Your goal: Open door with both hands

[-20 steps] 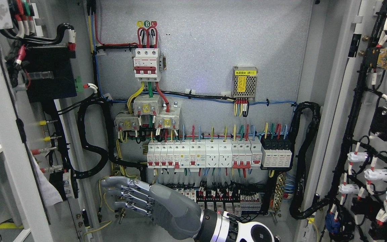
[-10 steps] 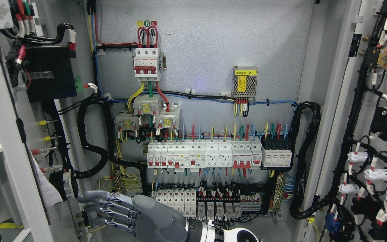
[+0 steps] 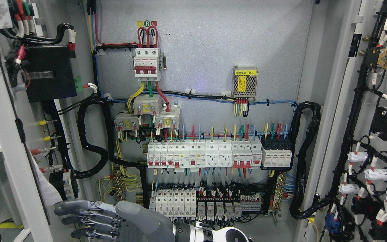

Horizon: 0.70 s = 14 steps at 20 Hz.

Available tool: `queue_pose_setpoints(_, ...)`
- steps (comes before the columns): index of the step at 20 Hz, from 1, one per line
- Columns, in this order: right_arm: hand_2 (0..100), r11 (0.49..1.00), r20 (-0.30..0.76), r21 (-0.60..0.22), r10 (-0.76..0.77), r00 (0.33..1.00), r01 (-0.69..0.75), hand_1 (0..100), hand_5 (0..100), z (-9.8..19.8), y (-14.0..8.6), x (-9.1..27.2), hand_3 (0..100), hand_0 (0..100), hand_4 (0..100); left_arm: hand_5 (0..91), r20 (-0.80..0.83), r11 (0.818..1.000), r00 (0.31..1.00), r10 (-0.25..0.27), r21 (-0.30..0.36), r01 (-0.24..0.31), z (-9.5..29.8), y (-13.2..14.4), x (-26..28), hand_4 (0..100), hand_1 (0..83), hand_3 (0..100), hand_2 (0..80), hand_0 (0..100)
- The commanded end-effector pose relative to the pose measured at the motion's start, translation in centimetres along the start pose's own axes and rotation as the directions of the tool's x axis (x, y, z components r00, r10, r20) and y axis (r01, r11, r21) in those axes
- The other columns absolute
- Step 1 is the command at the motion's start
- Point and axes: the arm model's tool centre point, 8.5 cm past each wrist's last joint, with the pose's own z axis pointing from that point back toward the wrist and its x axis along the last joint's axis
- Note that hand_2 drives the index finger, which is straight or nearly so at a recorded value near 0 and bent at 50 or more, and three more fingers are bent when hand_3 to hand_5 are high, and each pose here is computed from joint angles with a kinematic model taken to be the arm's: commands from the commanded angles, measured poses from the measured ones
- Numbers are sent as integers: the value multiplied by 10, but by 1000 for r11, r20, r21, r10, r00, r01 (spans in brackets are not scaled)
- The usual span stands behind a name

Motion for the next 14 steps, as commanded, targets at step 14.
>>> queue_pose_setpoints(14,0,996,-104,77,-36,994,45,0,0,-23,0,-18,0,219,0,0,6,1000,1000,-1,16,1,2,11,2,33,0,28,28,288)
